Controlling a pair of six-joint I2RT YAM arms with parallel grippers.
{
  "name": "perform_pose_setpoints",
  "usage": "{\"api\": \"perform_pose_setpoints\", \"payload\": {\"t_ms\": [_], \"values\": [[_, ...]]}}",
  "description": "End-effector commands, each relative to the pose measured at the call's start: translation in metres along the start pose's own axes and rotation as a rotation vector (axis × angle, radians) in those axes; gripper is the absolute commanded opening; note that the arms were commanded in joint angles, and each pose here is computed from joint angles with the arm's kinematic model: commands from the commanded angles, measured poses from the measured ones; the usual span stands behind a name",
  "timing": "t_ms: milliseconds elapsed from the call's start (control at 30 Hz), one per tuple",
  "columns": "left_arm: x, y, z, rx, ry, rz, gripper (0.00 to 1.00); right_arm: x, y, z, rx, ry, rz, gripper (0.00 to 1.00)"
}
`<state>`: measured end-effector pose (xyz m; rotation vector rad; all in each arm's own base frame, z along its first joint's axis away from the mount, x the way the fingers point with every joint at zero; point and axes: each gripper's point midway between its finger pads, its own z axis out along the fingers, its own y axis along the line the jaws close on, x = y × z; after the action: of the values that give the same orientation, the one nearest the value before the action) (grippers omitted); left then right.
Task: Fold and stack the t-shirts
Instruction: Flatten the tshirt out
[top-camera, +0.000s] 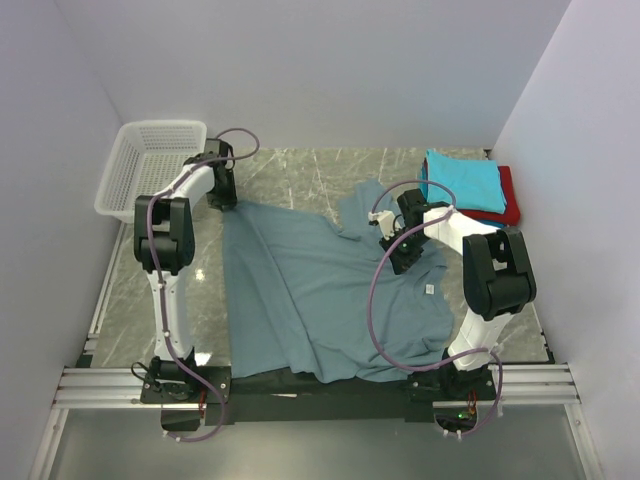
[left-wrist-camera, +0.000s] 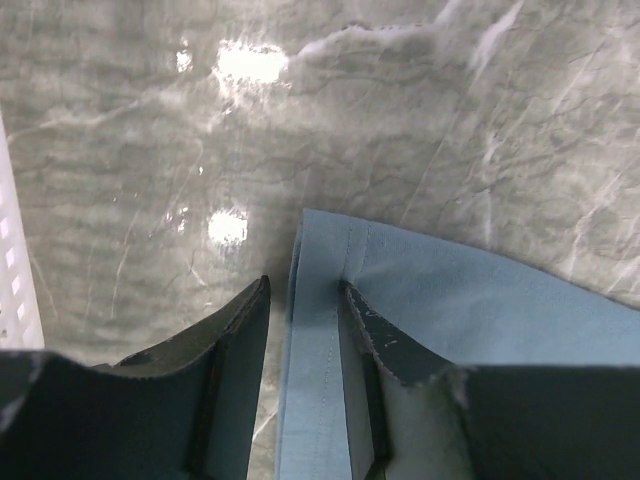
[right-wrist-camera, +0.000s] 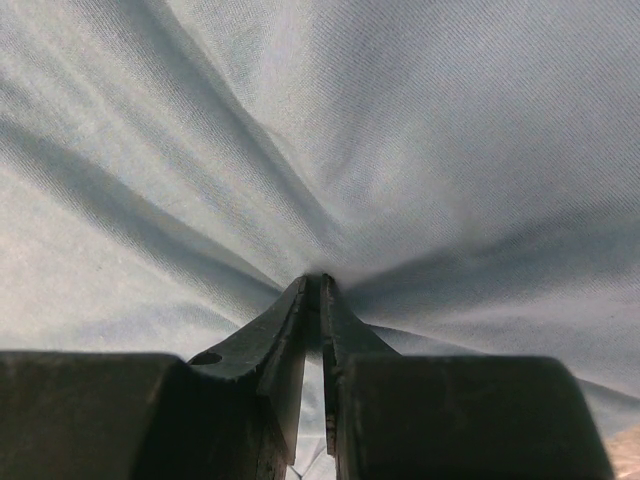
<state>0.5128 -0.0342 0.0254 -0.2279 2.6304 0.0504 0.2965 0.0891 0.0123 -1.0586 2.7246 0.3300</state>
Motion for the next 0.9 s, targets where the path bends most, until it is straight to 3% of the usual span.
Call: {"api": "perform_pose_setpoints", "payload": {"t_ms": [0,467,867], "values": [[0.006,-0.002,0.011,0.026,0.039,0.033,0.39,0.025,-0.003,0.007,0.007,0.073,0.024,0.17],[-0.040,-0.016,-0.016,0.108,-0.093,0.016,0.42,0.031,-0.001,0.012,-0.007,0.090,0.030,0.16],[-0.040,-0.015,-0.008,0.129,-0.079,0.003,0.42,0.031,0.000,0.013,-0.014,0.092,0.032,0.16]]}}
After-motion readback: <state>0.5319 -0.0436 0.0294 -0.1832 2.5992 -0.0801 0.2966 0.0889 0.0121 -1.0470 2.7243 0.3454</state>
